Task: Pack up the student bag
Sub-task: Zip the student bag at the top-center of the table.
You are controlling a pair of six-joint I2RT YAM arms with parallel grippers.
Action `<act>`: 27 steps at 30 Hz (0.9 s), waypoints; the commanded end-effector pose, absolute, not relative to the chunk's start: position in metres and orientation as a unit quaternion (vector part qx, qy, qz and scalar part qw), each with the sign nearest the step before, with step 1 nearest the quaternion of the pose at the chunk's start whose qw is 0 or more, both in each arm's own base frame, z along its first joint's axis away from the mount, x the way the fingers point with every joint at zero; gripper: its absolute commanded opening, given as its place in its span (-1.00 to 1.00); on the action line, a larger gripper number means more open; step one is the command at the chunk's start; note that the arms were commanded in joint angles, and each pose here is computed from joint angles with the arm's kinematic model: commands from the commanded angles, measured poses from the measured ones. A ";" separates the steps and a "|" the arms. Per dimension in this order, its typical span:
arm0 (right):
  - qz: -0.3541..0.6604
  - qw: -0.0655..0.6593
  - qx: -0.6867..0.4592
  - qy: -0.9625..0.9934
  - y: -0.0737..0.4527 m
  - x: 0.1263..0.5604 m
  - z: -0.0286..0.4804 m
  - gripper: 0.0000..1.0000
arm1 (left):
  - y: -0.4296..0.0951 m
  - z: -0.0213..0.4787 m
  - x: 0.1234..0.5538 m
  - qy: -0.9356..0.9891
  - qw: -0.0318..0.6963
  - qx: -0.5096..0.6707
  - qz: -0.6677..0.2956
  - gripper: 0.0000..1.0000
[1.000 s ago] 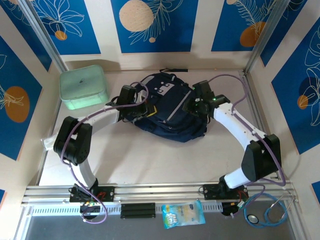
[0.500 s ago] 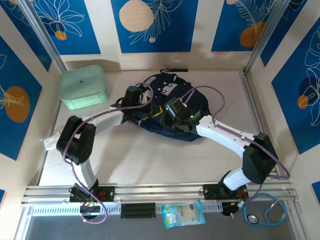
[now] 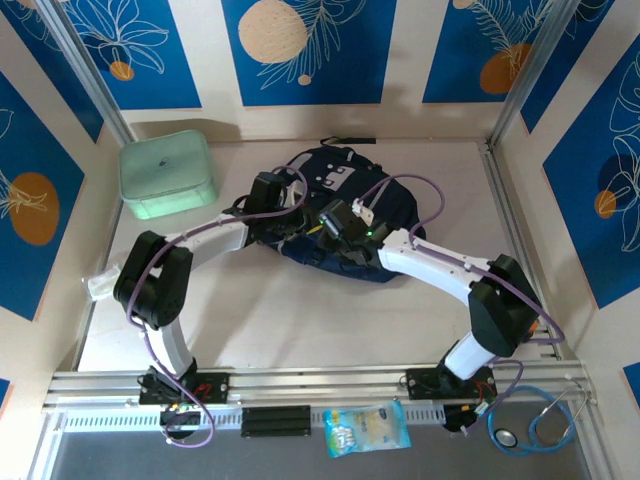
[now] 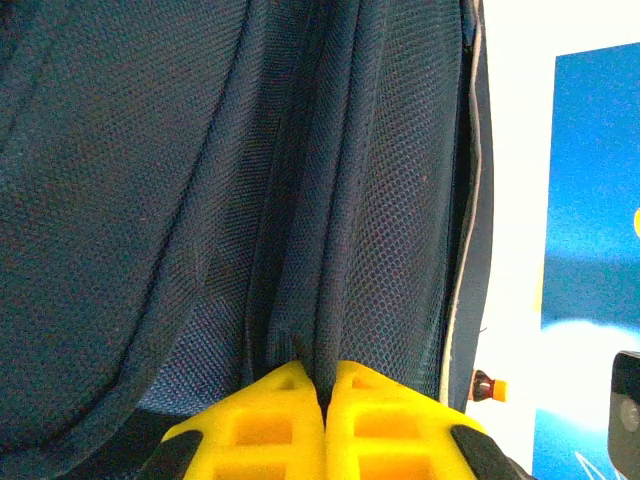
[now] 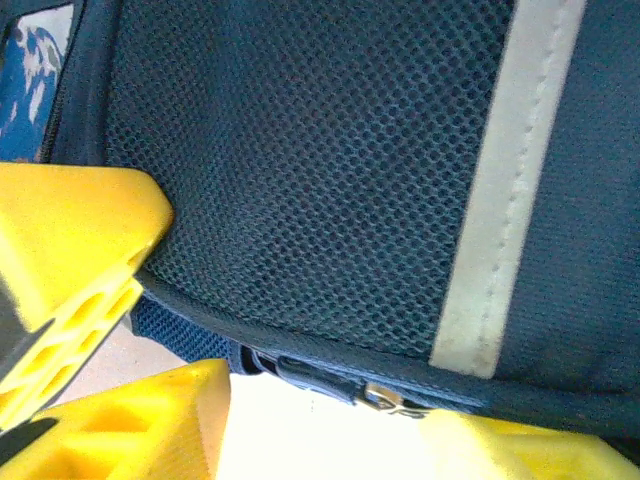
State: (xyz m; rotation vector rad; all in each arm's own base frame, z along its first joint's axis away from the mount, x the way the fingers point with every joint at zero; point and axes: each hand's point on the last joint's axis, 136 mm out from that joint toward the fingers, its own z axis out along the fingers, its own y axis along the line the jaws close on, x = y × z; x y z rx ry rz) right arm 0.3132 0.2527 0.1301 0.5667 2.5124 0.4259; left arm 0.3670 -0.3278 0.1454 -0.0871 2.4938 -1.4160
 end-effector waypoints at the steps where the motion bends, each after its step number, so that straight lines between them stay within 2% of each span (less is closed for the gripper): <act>1: 0.137 0.286 0.239 0.918 0.246 0.325 0.136 0.06 | -0.351 0.180 0.365 0.830 0.147 0.019 -0.538 -1.00; 4: 0.109 0.281 0.262 0.917 0.237 0.324 0.130 0.03 | -0.350 0.182 0.364 0.829 0.148 0.021 -0.539 -1.00; 7: 0.078 0.275 0.285 0.915 0.225 0.320 0.124 -0.12 | -0.351 0.185 0.364 0.828 0.149 0.024 -0.541 -1.00; 13: 0.063 0.272 0.291 0.915 0.219 0.316 0.118 -0.16 | -0.351 0.187 0.366 0.828 0.152 0.028 -0.539 -1.00; 18: 0.061 0.274 0.278 0.919 0.213 0.311 0.117 -0.48 | -0.351 0.189 0.369 0.829 0.156 0.029 -0.536 -1.00; 23: 0.067 0.289 0.258 0.920 0.203 0.303 0.124 -0.58 | -0.345 0.185 0.374 0.836 0.161 0.029 -0.524 -1.00; 27: 0.063 0.288 0.247 0.923 0.195 0.298 0.127 -0.78 | -0.340 0.186 0.379 0.837 0.166 0.028 -0.520 -1.00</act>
